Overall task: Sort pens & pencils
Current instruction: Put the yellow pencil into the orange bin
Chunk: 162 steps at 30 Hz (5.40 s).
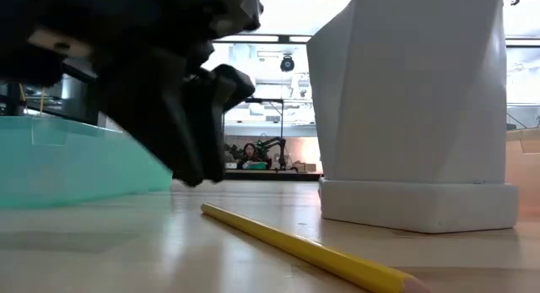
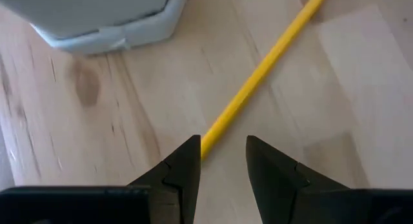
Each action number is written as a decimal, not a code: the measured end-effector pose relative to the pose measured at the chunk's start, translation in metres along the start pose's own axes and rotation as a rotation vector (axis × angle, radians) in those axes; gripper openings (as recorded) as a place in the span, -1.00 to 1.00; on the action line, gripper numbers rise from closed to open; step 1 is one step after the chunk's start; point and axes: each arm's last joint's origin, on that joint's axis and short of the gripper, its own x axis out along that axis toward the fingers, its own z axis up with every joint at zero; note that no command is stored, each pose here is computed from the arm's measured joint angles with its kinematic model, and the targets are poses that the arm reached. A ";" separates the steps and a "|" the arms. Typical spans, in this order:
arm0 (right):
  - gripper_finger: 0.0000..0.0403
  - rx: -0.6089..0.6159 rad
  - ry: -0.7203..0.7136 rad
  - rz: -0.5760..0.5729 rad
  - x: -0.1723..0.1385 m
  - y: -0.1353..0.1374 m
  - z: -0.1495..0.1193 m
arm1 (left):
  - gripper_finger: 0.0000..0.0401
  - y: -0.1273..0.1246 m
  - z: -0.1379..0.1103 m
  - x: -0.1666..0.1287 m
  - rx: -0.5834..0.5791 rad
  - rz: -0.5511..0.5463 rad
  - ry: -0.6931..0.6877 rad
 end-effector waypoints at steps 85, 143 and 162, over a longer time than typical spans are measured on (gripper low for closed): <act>-0.49 -0.009 -0.001 -0.008 0.000 0.000 0.000 | -0.45 0.018 0.003 0.013 0.089 -0.091 0.077; -0.49 -0.010 -0.002 -0.017 0.000 -0.001 0.000 | -0.45 0.018 -0.002 0.020 0.088 -0.083 0.119; -0.49 -0.021 0.003 -0.035 0.000 -0.002 -0.002 | -0.93 0.018 0.002 0.017 0.133 -0.092 0.125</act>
